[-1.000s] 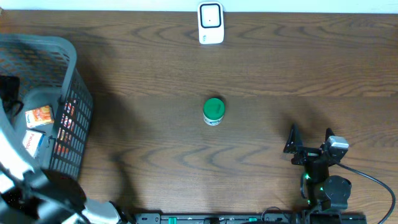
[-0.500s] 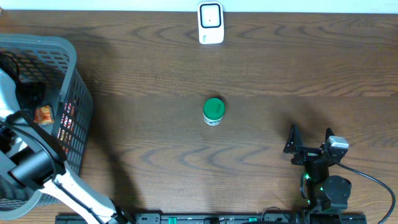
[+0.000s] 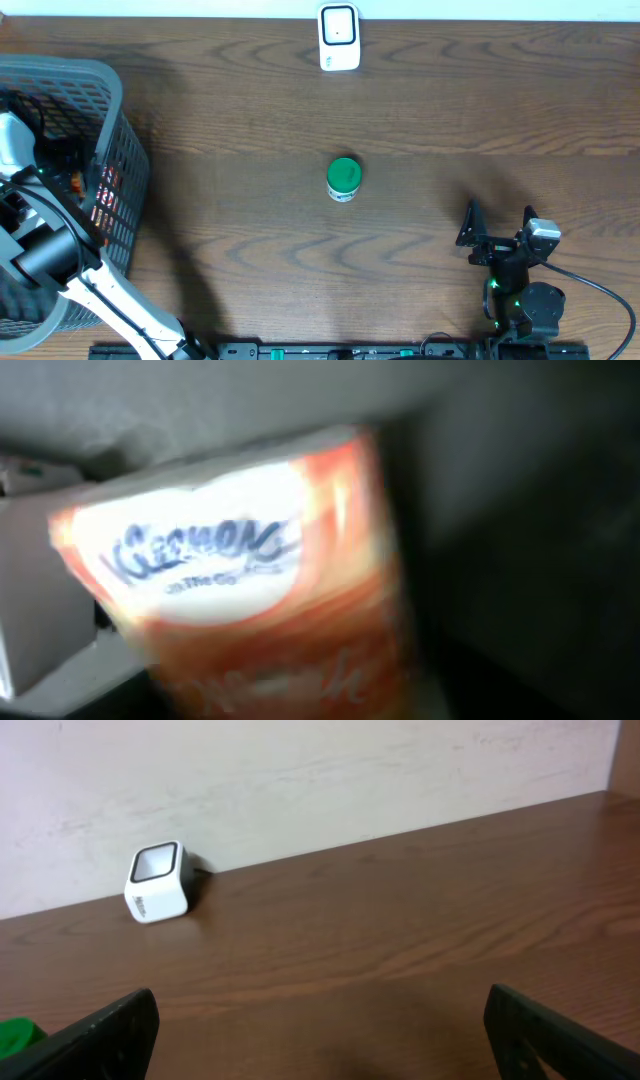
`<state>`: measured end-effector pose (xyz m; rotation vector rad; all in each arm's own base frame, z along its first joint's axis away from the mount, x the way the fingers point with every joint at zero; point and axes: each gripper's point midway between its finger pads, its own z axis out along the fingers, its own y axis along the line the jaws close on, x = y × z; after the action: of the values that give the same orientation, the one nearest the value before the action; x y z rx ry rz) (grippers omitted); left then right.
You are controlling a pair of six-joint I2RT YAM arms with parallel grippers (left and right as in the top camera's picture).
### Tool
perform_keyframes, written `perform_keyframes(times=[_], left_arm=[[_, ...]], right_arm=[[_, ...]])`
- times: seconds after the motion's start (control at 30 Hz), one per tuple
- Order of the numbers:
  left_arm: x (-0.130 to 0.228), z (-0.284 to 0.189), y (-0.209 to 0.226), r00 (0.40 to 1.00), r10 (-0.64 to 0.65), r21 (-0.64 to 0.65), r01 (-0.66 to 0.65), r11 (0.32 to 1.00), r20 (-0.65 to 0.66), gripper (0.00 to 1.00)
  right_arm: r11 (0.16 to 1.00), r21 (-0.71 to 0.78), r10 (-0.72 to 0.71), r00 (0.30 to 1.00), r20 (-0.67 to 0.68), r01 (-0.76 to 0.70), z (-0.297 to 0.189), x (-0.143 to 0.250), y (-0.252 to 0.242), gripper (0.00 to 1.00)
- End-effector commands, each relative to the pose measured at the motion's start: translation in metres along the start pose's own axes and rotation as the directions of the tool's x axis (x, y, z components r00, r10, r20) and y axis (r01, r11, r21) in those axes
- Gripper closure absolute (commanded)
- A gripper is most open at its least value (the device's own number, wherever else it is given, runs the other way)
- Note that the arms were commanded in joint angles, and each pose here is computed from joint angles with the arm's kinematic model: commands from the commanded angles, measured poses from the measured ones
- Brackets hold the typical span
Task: Scan the item barcode
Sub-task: 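Reach the left gripper into the basket and grasp the small orange box, then place the orange box on the table right of the jar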
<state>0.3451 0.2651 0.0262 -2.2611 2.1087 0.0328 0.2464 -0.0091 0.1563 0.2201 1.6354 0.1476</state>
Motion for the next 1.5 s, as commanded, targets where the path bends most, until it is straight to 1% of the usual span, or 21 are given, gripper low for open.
perform_keyframes(times=[0.0,0.13,0.17,0.2,0.27,0.37,0.47,0.57,0.7,0.73,0.8,0.87,0.93,0.97,1.03,1.1,1.2,1.3,1.37,1.43,1.47], left_arm=[[0.002,0.019,0.006,1.0,-0.004,-0.048,0.003,0.999,-0.019,0.47],[0.002,0.017,0.01,1.0,0.011,-0.058,-0.012,0.998,-0.026,0.49],[0.002,0.015,0.011,0.999,0.02,-0.061,-0.022,0.998,-0.029,0.51],[0.003,0.007,0.012,0.999,0.033,-0.062,-0.035,0.997,-0.031,0.54],[0.003,-0.006,0.013,0.999,0.034,-0.052,-0.035,0.998,-0.024,0.55],[0.0,-0.036,0.01,0.998,0.063,0.002,-0.063,0.998,0.014,0.56],[-0.003,-0.082,0.007,0.994,0.069,0.086,-0.076,0.993,0.079,0.57],[-0.004,-0.147,0.009,0.983,0.048,0.212,-0.085,0.974,0.175,0.56],[0.01,-0.239,0.023,0.955,0.015,0.389,-0.135,0.911,0.297,0.57],[0.038,-0.284,0.027,0.943,0.047,0.492,-0.215,0.843,0.33,0.56],[0.076,-0.319,0.028,0.926,0.134,0.572,-0.327,0.753,0.353,0.56],[0.127,-0.348,0.03,0.894,0.246,0.634,-0.44,0.636,0.374,0.56],[0.185,-0.37,0.032,0.832,0.371,0.662,-0.554,0.505,0.413,0.56],[0.208,-0.375,0.032,0.801,0.419,0.665,-0.593,0.453,0.428,0.56],[0.263,-0.379,0.033,0.715,0.528,0.657,-0.673,0.34,0.459,0.56],[0.313,-0.372,0.034,0.619,0.618,0.622,-0.741,0.253,0.485,0.56],[0.382,-0.343,0.036,0.484,0.716,0.541,-0.822,0.176,0.503,0.56],[0.451,-0.303,0.036,0.333,0.794,0.447,-0.89,0.086,0.509,0.55],[0.487,-0.274,0.036,0.255,0.83,0.397,-0.917,0.045,0.496,0.53],[0.525,-0.233,0.036,0.177,0.87,0.345,-0.938,0.008,0.461,0.52],[0.537,-0.218,0.037,0.151,0.883,0.328,-0.945,-0.004,0.445,0.52]], right_arm=[[1.0,0.012,0.009,1.0,-0.001,-0.009,0.0,0.001,-0.002,0.01],[1.0,0.012,0.009,1.0,-0.001,-0.009,0.0,0.001,-0.002,0.01],[1.0,0.012,0.008,1.0,-0.001,-0.008,0.0,0.001,-0.002,0.01],[1.0,0.012,0.008,1.0,-0.001,-0.008,0.0,0.001,-0.002,0.01],[1.0,0.012,0.009,1.0,-0.001,-0.009,0.0,0.001,-0.002,0.01],[1.0,0.012,0.009,1.0,-0.001,-0.009,0.0,0.001,-0.002,0.01],[1.0,0.012,0.009,1.0,-0.001,-0.009,0.0,0.001,-0.002,0.01],[1.0,0.012,0.009,1.0,-0.001,-0.009,0.0,0.001,-0.002,0.01],[1.0,0.012,0.008,1.0,-0.001,-0.008,0.0,0.001,-0.002,0.01],[1.0,0.012,0.009,1.0,-0.001,-0.009,0.0,0.001,-0.002,0.01],[1.0,0.011,0.009,1.0,-0.001,-0.009,0.0,0.001,-0.002,0.01],[1.0,0.012,0.009,1.0,-0.001,-0.009,0.0,0.001,-0.002,0.01],[1.0,0.012,0.009,1.0,-0.001,-0.009,0.0,0.001,-0.002,0.01],[1.0,0.012,0.009,1.0,-0.001,-0.009,0.0,0.001,-0.002,0.01],[1.0,0.012,0.009,1.0,-0.001,-0.009,0.0,0.001,-0.002,0.01],[1.0,0.012,0.009,1.0,-0.001,-0.009,0.0,0.001,-0.002,0.01],[1.0,0.012,0.009,1.0,-0.001,-0.009,0.0,0.001,-0.002,0.01],[1.0,0.012,0.009,1.0,-0.001,-0.009,0.0,0.001,-0.002,0.01],[1.0,0.012,0.009,1.0,-0.001,-0.009,0.0,0.001,-0.002,0.01],[1.0,0.012,0.009,1.0,-0.001,-0.009,0.0,0.001,-0.002,0.01],[1.0,0.012,0.009,1.0,-0.001,-0.009,0.0,0.001,-0.002,0.01]])
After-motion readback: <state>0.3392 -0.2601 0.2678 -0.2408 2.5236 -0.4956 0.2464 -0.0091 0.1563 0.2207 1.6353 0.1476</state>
